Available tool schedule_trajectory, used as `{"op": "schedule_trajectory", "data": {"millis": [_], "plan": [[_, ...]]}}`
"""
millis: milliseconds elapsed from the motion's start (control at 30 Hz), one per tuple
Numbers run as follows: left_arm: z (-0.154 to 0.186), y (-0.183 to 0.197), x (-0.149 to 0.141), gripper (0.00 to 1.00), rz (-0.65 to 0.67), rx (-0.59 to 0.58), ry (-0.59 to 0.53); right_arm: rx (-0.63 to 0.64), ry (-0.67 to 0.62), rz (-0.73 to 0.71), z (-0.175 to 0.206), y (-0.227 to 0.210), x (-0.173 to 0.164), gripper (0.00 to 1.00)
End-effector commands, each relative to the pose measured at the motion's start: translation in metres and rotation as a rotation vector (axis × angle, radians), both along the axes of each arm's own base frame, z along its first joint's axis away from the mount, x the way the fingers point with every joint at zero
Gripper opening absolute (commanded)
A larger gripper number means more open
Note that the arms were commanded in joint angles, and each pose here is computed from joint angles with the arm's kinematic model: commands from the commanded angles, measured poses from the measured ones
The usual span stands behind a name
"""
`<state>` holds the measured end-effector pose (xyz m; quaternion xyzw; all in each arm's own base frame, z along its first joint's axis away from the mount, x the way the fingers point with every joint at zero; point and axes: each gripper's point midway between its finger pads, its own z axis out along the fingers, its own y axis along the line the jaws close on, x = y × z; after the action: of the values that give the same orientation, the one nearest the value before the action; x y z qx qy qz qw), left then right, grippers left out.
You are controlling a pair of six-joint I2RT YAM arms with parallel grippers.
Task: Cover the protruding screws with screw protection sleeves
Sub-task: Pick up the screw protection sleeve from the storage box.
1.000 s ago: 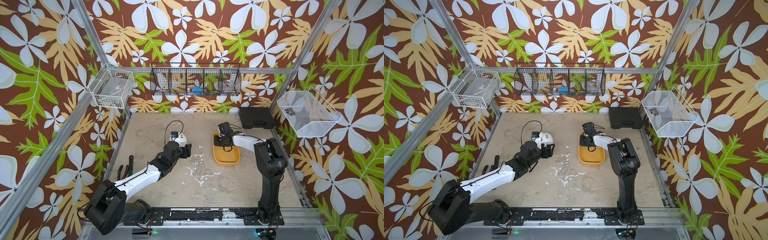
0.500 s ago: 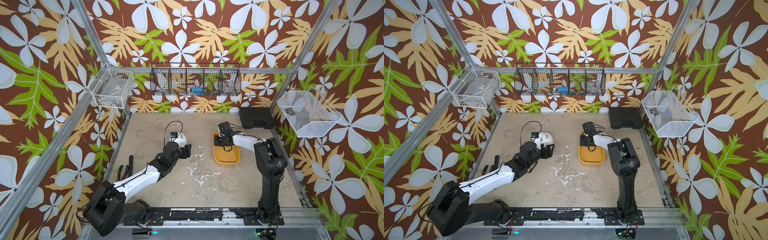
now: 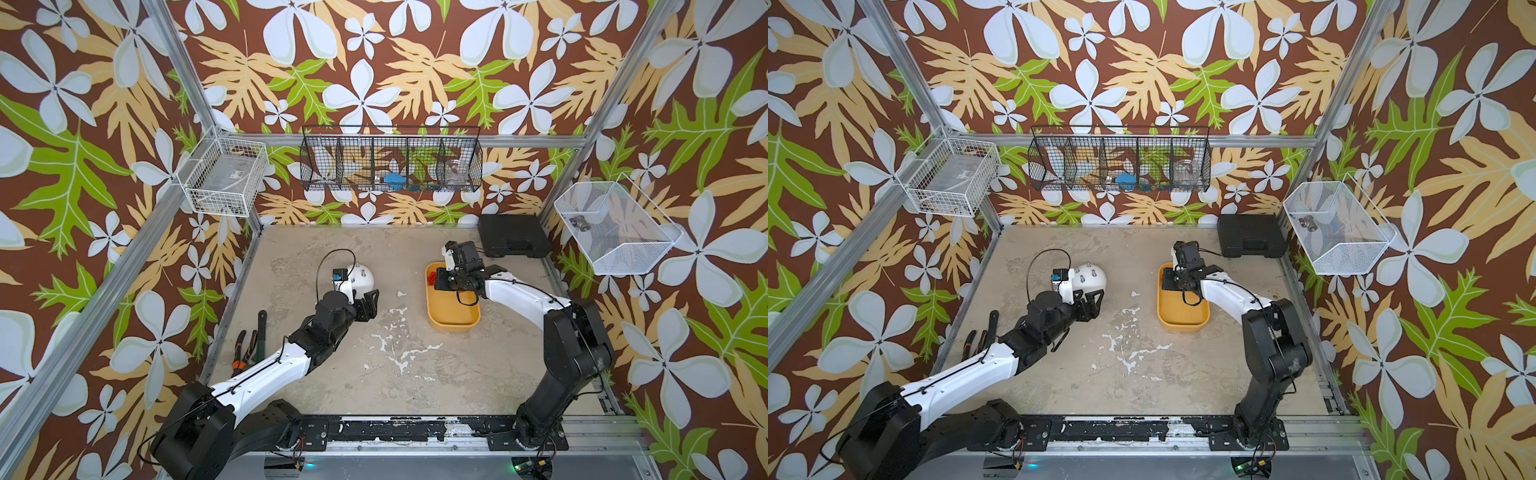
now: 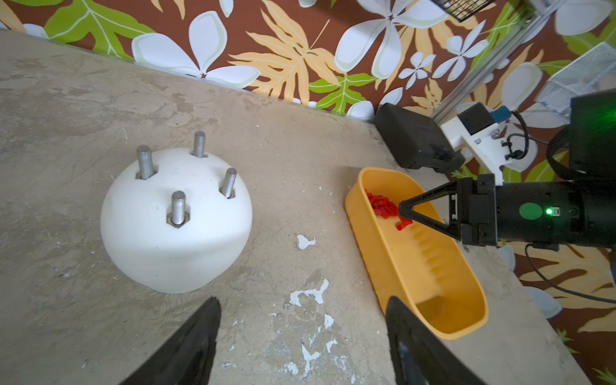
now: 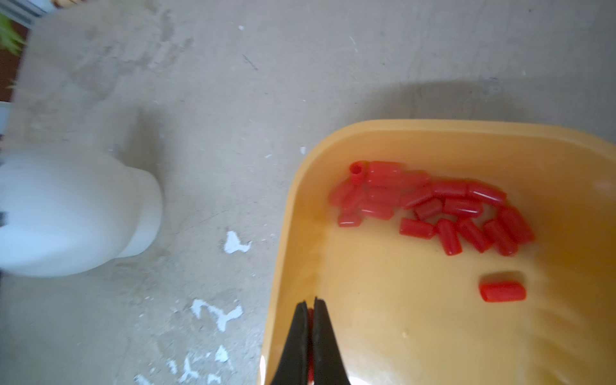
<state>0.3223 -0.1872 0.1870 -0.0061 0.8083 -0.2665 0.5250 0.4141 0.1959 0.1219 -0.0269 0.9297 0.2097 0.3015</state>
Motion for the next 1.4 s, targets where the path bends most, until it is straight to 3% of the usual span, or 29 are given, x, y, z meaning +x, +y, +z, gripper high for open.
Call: {"op": "schedule_trajectory", "data": {"millis": [0,233,600,767,967,1367], "plan": [[0.029,-0.003,-0.010,0.79,-0.055,-0.139,-0.113,0.228,-0.094,0.167,0.043,0.040,-0.020,0.04],[0.064,0.026,-0.041,0.74,-0.139,-0.381,-0.283,0.641,-0.234,0.431,0.119,0.078,-0.084,0.03],[0.106,-0.006,-0.111,0.64,-0.548,-0.509,-0.508,0.950,-0.395,0.777,0.202,0.105,-0.166,0.03],[0.120,-0.018,-0.129,0.63,-0.687,-0.531,-0.552,1.001,-0.448,0.896,0.220,0.112,-0.196,0.03],[0.132,-0.036,-0.143,0.63,-0.791,-0.504,-0.584,0.946,-0.481,0.915,0.216,0.126,-0.203,0.03],[0.134,-0.055,-0.136,0.61,-0.813,-0.458,-0.563,0.864,-0.552,0.931,0.215,0.138,-0.212,0.03]]}}
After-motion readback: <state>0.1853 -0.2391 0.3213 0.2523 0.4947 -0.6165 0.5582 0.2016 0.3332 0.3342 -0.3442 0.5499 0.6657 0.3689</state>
